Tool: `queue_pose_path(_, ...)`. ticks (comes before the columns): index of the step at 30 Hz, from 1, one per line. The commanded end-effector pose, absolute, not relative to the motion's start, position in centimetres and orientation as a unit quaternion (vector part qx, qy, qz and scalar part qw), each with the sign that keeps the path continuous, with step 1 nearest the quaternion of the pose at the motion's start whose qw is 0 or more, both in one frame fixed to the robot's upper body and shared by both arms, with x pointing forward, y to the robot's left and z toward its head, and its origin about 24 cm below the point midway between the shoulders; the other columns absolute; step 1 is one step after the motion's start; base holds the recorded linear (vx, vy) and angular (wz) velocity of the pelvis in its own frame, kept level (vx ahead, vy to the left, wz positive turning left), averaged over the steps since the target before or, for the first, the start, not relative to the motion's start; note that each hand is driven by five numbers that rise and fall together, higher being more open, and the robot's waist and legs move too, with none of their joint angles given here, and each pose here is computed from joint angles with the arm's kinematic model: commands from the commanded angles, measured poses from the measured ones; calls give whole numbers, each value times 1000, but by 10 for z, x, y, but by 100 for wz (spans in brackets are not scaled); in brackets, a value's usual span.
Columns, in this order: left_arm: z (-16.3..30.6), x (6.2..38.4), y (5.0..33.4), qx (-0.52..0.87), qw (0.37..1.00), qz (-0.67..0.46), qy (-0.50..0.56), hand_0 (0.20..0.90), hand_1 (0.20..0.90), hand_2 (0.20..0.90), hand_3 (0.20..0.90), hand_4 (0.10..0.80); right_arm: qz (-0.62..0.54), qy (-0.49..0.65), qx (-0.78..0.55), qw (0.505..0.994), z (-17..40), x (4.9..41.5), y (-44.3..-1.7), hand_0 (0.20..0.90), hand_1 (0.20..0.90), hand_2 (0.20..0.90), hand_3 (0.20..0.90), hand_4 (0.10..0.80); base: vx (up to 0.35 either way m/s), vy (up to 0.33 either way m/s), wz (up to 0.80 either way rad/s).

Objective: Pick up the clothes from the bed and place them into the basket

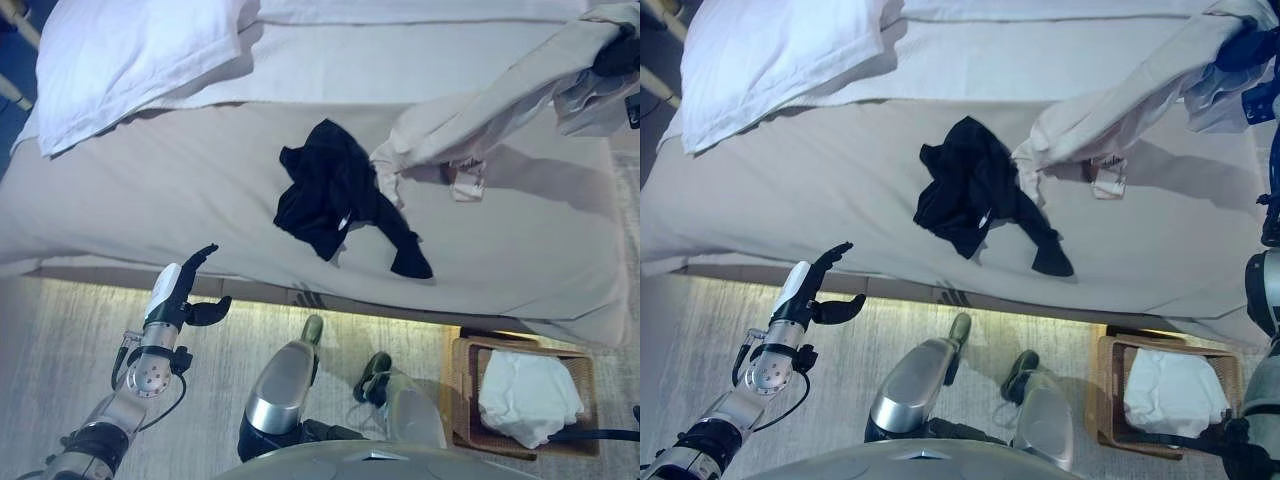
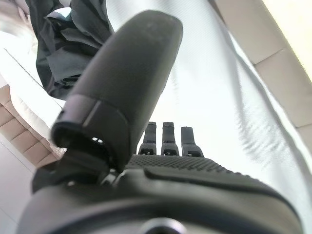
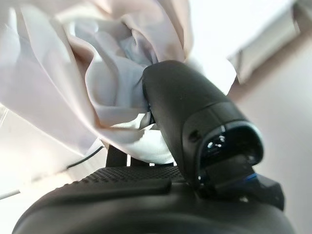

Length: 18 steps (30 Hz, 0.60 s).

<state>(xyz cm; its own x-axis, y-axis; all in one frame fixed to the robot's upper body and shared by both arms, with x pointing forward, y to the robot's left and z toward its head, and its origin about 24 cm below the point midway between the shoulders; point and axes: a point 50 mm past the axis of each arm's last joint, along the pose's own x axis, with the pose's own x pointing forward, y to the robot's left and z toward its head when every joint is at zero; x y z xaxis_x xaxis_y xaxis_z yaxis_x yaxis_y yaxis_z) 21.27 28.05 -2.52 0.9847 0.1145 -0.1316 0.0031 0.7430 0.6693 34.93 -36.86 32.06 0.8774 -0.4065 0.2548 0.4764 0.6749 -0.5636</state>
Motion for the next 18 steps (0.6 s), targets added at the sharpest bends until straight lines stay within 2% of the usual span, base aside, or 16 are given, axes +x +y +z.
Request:
queue_pose_path(1, -28, 197, 292, 356, 929, 54, 89, 900, 900, 900, 900, 800, -242, -147, -334, 899, 354, 335, -366, 300, 300, 300, 200, 100, -35, -15, -15)
queue_pose_path(8, -31, 203, 296, 353, 928, 66, 97, 900, 900, 900, 900, 800, -271, -214, -306, 887, 389, 316, -371, 300, 300, 300, 200, 100, -62, -8, -19)
queue_pose_path(18, -48, 201, 298, 360, 919, 78, 142, 900, 900, 900, 900, 800, -338, -293, -302, 842, 444, 276, -374, 300, 300, 300, 200, 100, -36, 3, -26)
